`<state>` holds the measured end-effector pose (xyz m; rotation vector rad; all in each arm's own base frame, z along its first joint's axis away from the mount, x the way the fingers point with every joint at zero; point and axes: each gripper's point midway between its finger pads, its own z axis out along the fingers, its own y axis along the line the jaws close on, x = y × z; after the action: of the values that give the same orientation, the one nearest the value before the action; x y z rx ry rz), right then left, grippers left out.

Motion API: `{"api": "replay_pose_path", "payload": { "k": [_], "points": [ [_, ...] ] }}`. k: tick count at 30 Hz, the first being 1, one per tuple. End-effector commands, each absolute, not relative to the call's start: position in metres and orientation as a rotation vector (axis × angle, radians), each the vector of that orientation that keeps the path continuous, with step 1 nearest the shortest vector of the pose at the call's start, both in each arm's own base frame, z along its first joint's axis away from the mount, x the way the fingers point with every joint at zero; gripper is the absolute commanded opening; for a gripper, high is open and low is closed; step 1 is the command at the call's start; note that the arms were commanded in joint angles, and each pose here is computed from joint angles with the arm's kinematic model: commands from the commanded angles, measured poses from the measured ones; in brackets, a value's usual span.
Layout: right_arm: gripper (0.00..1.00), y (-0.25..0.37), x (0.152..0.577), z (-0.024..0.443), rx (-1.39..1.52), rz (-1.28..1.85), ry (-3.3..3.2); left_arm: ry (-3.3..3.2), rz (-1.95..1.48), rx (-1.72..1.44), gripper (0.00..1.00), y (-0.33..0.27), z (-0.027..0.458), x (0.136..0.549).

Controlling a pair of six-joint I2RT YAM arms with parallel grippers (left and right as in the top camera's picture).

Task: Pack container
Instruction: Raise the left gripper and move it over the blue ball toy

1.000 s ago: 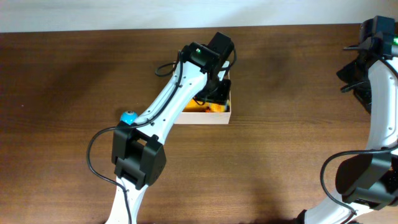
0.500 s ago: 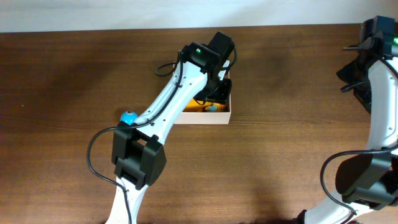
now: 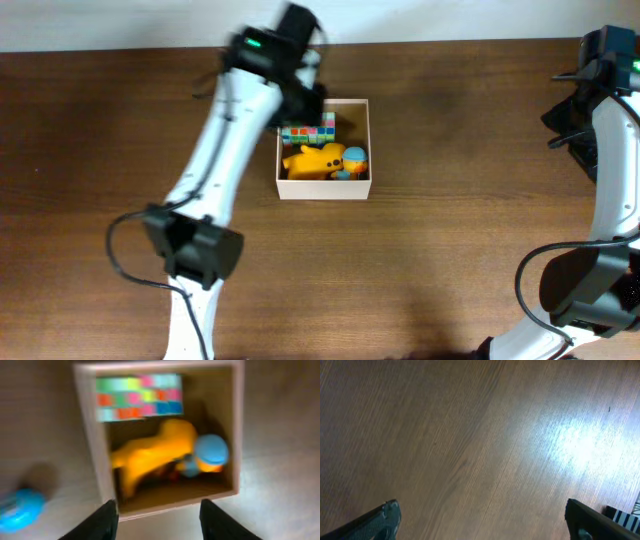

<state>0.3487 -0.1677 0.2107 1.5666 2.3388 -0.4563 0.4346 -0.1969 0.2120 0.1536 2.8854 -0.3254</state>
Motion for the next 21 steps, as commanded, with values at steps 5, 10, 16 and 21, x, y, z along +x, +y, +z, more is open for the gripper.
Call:
{"api": "replay_pose_path", "payload": {
  "k": [5,10,16,21],
  "points": [
    [0.99,-0.17,0.347,0.214,1.577,-0.456,2.318,2.698,-0.171,0.008,0.56,-0.114,0.291,0.44],
    [0.99,-0.17,0.347,0.215,1.577,-0.456,2.318,2.657,-0.101,-0.014,0.56,-0.087,0.305,0.44],
    [0.99,-0.17,0.347,0.215,1.577,-0.456,2.318,2.707,0.029,-0.057,0.56,-0.049,0.305,0.415],
    [0.99,-0.17,0.347,0.215,1.577,-0.456,2.318,2.836,0.105,-0.164,0.57,-0.023,0.281,0.371]
  ]
}}
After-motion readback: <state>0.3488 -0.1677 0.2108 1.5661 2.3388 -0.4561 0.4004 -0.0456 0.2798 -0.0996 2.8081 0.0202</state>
